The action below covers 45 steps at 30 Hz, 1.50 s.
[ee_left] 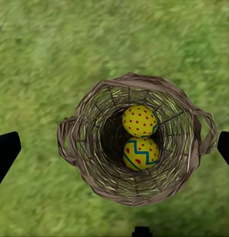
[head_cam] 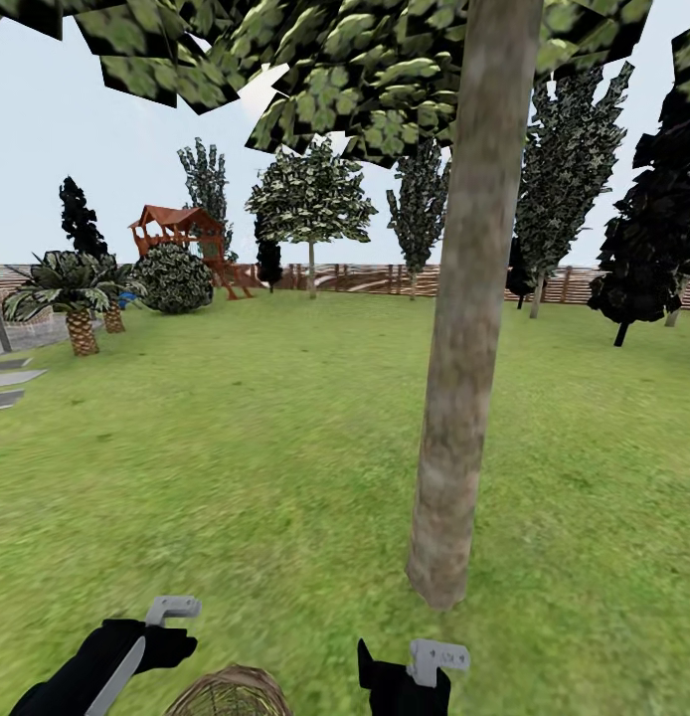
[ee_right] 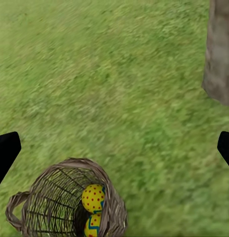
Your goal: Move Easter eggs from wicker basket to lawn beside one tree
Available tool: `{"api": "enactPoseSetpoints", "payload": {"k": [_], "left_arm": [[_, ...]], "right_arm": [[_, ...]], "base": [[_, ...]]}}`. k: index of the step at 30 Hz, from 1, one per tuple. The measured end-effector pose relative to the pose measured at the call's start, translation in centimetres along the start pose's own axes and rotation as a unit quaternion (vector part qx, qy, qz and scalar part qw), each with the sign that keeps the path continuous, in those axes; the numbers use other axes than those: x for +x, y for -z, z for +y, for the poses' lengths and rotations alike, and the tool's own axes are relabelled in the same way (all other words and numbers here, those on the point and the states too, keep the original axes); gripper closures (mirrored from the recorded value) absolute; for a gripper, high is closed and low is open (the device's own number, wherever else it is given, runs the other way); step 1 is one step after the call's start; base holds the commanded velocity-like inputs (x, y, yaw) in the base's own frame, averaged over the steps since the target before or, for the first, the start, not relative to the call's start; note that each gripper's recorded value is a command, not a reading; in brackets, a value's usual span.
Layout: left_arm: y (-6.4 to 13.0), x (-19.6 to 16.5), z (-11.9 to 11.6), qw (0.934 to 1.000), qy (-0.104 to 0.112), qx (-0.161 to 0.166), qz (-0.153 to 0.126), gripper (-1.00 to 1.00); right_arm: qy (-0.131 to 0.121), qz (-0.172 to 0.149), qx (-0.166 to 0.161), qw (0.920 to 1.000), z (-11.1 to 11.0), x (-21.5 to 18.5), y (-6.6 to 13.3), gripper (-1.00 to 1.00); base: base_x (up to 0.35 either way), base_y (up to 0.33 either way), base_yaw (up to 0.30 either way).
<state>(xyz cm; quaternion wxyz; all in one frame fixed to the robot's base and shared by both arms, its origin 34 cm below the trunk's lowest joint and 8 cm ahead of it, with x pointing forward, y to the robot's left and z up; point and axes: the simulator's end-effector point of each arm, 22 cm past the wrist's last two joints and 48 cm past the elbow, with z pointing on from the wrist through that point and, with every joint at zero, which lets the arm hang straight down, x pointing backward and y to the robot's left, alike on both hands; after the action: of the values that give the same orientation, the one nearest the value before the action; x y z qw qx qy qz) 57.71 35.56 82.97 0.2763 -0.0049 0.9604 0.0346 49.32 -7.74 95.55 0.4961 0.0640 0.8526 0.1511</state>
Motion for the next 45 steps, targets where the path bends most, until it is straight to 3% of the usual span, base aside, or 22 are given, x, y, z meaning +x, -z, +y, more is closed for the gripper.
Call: {"api": "enactPoseSetpoints", "payload": {"k": [8, 14, 21, 30, 36, 45], "left_arm": [[-0.9, 0.1, 0.1, 1.0000, 0.000, -0.002, -0.006, -1.00], [-1.5, 0.0, 0.1, 0.9999, 0.001, -0.003, -0.011, -1.00], [-1.5, -0.4, 0.2, 0.9998, 0.004, -0.003, -0.021, -1.00], [-1.6, -0.4, 0.1, 0.9997, 0.001, -0.002, -0.023, -1.00], [-2.2, -0.1, 0.1, 0.9997, 0.002, -0.002, -0.023, -1.00], [-3.2, 0.1, 0.1, 0.9997, 0.004, -0.002, -0.024, -1.00]], "right_arm": [[0.001, -0.011, 0.002, 0.9999, -0.5, -0.8, -1.0, -1.00], [0.013, -0.031, 0.014, 0.9993, -1.8, -5.6, -3.4, -1.00], [0.011, -0.032, 0.056, 0.9979, -5.8, -10.7, -4.9, -1.00], [0.010, -0.001, 0.081, 0.9967, -8.8, -10.5, -5.0, -1.00], [-0.004, -0.001, 0.098, 0.9952, -11.0, -10.6, -5.3, -1.00], [-0.008, -0.001, 0.099, 0.9950, -11.5, -9.9, -5.9, -1.00]], "base": [[0.000, 0.000, 0.000], [0.000, 0.000, 0.000], [0.000, 0.000, 0.000], [0.000, 0.000, 0.000], [0.000, 0.000, 0.000], [0.000, 0.000, 0.000]]}}
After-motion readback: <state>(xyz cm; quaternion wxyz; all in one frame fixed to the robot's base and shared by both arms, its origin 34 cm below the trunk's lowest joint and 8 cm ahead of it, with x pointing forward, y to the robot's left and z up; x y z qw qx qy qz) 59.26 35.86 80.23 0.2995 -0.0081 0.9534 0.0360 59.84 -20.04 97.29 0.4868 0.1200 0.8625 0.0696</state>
